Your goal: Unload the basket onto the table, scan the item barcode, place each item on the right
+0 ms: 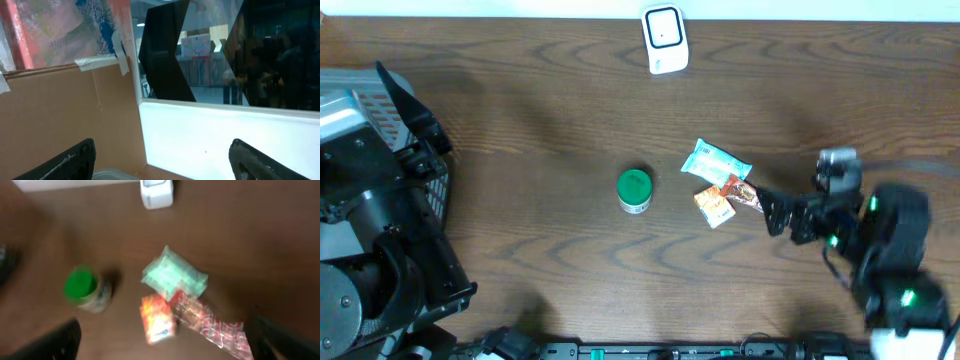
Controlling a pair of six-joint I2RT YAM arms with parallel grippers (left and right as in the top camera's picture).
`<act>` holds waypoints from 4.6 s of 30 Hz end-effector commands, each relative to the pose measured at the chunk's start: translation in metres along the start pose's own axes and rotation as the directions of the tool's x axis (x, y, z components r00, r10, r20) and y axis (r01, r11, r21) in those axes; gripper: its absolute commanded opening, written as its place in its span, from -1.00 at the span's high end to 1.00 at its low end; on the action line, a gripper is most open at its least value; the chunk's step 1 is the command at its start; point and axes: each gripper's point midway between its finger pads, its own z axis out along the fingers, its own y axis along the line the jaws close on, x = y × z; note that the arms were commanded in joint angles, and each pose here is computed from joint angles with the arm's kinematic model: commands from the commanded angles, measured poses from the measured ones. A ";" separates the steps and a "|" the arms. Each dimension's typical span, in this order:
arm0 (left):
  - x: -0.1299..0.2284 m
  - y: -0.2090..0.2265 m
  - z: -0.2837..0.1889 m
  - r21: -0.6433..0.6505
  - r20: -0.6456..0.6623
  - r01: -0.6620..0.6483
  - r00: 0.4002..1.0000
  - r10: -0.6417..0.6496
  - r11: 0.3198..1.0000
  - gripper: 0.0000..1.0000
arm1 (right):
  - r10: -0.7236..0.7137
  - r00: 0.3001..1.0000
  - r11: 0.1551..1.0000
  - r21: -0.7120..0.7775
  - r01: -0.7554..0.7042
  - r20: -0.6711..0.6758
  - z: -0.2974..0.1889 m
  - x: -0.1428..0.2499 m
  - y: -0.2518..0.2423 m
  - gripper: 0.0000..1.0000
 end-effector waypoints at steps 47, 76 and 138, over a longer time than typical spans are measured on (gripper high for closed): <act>-0.010 0.054 -0.030 -0.021 0.054 0.180 0.982 -0.179 0.983 -0.70 | 0.860 0.432 0.463 0.773 -0.435 -0.272 0.208 0.153 -0.011 -0.98; 0.000 0.080 -0.038 -0.098 0.082 0.123 0.990 -0.115 0.988 -0.70 | 0.417 0.387 0.885 0.270 -0.380 -0.822 0.172 0.103 0.051 -0.35; 0.059 0.059 -0.032 -0.025 0.051 -0.018 0.999 0.019 1.000 -0.70 | 0.594 0.607 0.716 0.691 -0.100 -0.528 0.192 0.153 -0.022 0.55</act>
